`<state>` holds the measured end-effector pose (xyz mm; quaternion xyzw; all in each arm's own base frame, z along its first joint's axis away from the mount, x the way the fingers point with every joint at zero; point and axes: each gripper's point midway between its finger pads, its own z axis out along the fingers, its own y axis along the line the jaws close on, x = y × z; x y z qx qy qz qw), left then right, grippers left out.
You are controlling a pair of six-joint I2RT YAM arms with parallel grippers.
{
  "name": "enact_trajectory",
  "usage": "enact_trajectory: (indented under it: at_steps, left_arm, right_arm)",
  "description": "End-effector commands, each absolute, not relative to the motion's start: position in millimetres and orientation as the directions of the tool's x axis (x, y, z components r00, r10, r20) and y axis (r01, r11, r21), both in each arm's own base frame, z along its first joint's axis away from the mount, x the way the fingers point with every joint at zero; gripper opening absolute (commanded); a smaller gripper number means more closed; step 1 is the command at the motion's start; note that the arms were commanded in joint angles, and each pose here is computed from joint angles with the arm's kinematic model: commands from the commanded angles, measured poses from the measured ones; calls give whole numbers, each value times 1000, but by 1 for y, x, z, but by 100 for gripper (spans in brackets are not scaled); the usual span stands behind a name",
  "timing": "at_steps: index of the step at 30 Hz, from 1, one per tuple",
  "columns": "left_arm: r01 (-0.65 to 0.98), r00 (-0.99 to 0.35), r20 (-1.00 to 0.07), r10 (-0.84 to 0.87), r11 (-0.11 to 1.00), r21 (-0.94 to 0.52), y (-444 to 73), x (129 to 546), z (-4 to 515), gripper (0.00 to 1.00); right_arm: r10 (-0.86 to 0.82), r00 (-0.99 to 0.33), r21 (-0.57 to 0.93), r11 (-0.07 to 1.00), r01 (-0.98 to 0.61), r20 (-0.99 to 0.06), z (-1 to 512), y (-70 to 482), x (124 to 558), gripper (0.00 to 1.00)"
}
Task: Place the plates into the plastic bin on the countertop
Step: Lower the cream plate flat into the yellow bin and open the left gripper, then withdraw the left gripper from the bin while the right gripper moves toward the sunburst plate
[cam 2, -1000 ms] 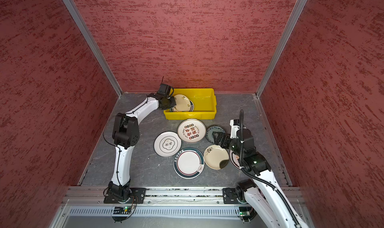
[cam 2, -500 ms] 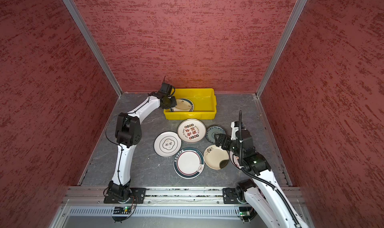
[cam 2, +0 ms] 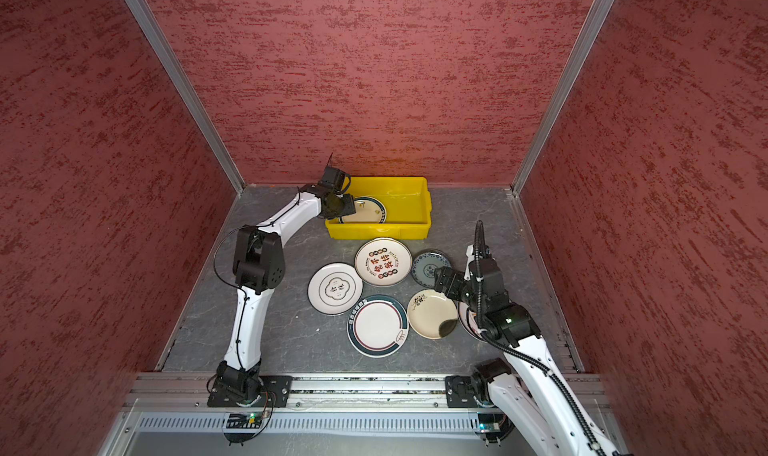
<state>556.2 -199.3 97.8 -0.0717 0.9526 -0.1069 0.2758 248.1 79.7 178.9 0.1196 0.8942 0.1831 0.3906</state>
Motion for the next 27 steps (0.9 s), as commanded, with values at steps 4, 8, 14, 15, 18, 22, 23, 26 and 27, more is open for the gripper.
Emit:
enact_trajectory:
  at_steps: [4, 8, 14, 15, 18, 22, 23, 26, 27]
  left_arm:
    - [10, -750, -647, -139, 975, -221, -206, 545, 164, 85]
    - [44, -708, -692, -142, 969, -243, -213, 532, 191, 93]
    - [109, -659, -734, -166, 944, -312, -225, 506, 231, 99]
    - [121, -650, -740, -171, 939, -323, -226, 500, 238, 99]
    - [145, -624, -759, -184, 928, -344, -226, 483, 256, 99]
    - [168, -594, -772, -227, 903, -395, -220, 455, 271, 99]
    - [172, -594, -769, -238, 896, -410, -219, 447, 272, 99]
    - [208, -592, -761, -267, 861, -464, -217, 424, 275, 99]
    - [226, -590, -759, -274, 847, -481, -218, 415, 276, 99]
  right_arm:
    - [419, -638, 330, 907, 262, -646, 173, 47, 248, 99]
    - [445, -622, 309, 896, 321, -645, 169, 37, 247, 99]
    - [475, -624, 332, 880, 340, -620, 162, 38, 248, 99]
    - [486, -623, 332, 874, 354, -613, 160, 37, 248, 99]
    - [549, -570, 316, 830, 461, -611, 156, 19, 242, 99]
    - [605, -511, 349, 785, 512, -611, 158, 8, 237, 99]
    - [614, -520, 365, 782, 506, -594, 155, 12, 238, 99]
    - [636, -555, 399, 770, 498, -536, 137, 23, 239, 99]
    - [642, -563, 402, 766, 502, -520, 130, 25, 239, 99]
